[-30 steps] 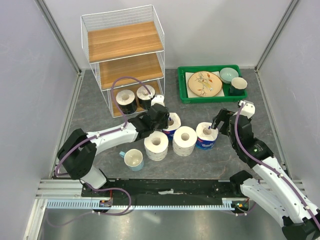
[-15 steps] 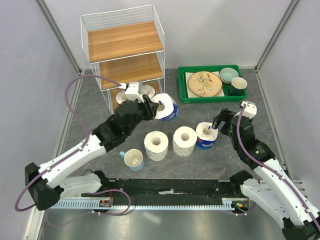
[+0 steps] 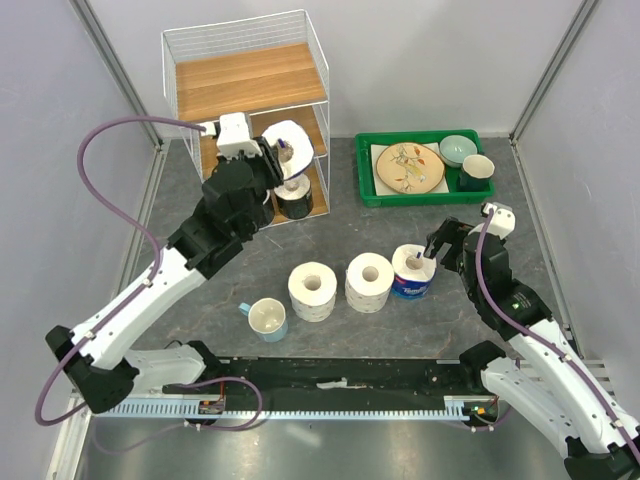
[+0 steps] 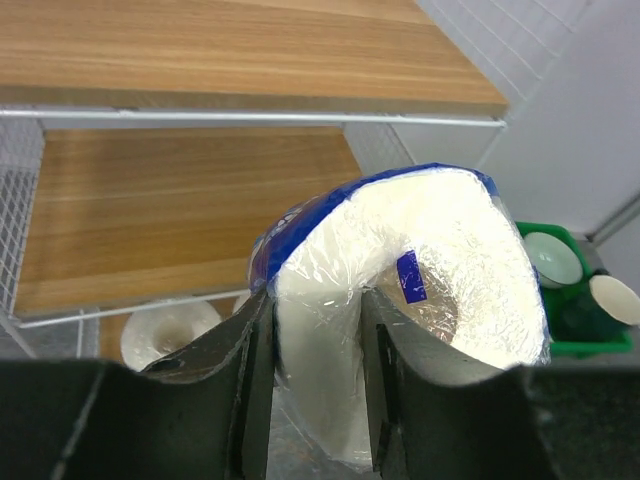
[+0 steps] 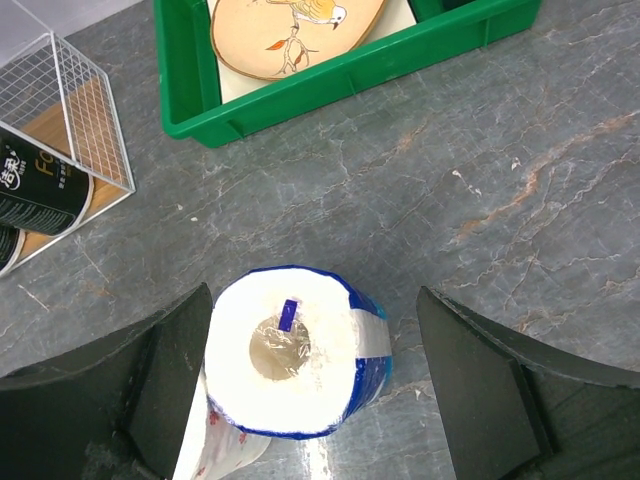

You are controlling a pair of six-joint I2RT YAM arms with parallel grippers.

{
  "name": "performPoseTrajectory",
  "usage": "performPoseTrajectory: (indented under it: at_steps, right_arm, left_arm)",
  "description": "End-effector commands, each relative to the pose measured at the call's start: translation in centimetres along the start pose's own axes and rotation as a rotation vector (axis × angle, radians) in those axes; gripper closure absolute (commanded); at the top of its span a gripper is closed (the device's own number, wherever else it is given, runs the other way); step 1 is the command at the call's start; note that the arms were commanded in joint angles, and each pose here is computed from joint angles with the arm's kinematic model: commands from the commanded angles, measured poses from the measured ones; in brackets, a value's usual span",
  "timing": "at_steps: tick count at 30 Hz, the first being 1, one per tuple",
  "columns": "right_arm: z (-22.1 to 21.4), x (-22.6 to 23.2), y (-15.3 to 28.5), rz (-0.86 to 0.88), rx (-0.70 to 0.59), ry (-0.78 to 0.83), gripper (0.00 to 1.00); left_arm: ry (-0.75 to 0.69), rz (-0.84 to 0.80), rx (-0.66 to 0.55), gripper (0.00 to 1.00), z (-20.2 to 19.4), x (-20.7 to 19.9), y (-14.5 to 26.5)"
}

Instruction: Place and organize the paper towels onto the shelf

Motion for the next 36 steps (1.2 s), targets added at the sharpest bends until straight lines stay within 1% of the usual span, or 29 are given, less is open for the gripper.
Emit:
performPoseTrajectory:
  at_steps: [1, 7, 15, 22, 36]
  right_arm:
    - [1.0, 0.1, 0.4, 0.003, -0.031, -0.018, 0.09]
    - [0.7, 0.0, 0.1, -0.017, -0.022, -0.006, 0.09]
    - [0.4, -0.2, -0.2, -0.032, -0.017, 0.007, 0.08]
    - [0.1, -0.1, -0.5, -0.029, -0.012, 0.006, 0.08]
    - [0.0, 0.2, -0.9, -0.023, -0.007, 0.007, 0.09]
  left_arm:
    - [-0.013, 0.042, -0.082, 0.59, 2.1, -0.2, -2.4]
    - [-0.026, 0.037, -0.062, 0.59, 1.4, -1.1, -5.4]
    - [-0.032, 0.057, -0.06, 0.59, 1.1, -0.9, -8.0]
    - [-0.042, 0.065, -0.077, 0.59, 1.8, -0.6, -9.1]
    - [-0.065, 0.07, -0.057, 0.59, 1.0, -0.9, -11.1]
Point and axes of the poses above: each gripper's point midway between its finger pads, its own y axis back along the fingers, its own x axis along the line the jaws close on, z = x × y, the point moved 9 cm from there along y, back along the fingers, and after that the axes turned 6 degrees about y, right-handed, at the moved point
